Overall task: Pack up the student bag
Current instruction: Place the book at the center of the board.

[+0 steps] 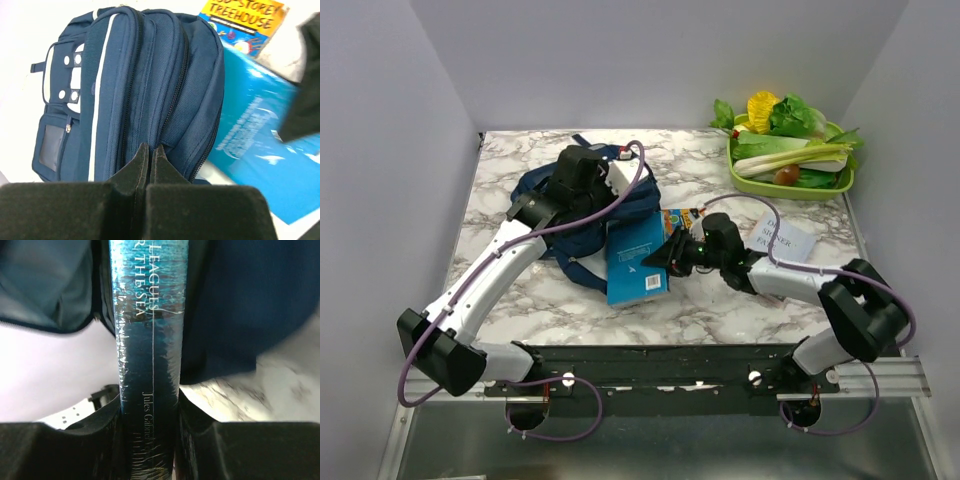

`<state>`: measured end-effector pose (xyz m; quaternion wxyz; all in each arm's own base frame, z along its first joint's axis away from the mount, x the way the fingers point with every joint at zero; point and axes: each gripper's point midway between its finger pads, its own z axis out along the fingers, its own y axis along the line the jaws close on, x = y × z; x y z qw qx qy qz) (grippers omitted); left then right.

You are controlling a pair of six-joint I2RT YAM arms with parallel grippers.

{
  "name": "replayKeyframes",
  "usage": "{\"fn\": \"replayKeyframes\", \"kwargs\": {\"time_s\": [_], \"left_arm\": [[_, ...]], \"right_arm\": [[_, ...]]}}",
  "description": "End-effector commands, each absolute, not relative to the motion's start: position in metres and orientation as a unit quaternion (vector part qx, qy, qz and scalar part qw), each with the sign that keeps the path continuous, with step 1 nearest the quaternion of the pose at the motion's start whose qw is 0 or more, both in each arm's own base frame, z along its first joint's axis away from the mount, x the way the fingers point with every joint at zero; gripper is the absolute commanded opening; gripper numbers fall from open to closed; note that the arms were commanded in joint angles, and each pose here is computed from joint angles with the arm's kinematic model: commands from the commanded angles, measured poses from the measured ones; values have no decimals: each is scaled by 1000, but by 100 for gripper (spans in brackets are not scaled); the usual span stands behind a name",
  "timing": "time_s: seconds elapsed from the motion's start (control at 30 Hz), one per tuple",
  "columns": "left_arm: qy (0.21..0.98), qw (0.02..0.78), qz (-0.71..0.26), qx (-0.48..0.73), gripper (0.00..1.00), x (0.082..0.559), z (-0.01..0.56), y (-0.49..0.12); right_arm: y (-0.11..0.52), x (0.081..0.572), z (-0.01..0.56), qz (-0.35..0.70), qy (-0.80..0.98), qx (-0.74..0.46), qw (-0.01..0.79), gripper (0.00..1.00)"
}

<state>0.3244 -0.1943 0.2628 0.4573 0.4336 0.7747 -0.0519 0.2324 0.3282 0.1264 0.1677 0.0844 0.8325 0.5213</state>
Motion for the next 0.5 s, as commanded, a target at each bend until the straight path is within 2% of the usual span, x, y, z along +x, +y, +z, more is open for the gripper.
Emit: {"fn": "replayKeyframes", "kwargs": {"time_s": [0.0, 0.2, 0.47], "left_arm": [[699, 531, -159, 452, 0, 288, 342, -222], [698, 521, -166, 463, 0, 275, 335, -218], [704, 514, -179, 457, 0, 269, 331, -219]], "right_arm": [[366, 274, 208, 638, 742, 33, 204, 1], [388, 309, 226, 686, 702, 31, 189, 1], [417, 350, 212, 668, 711, 37, 214, 1]]}}
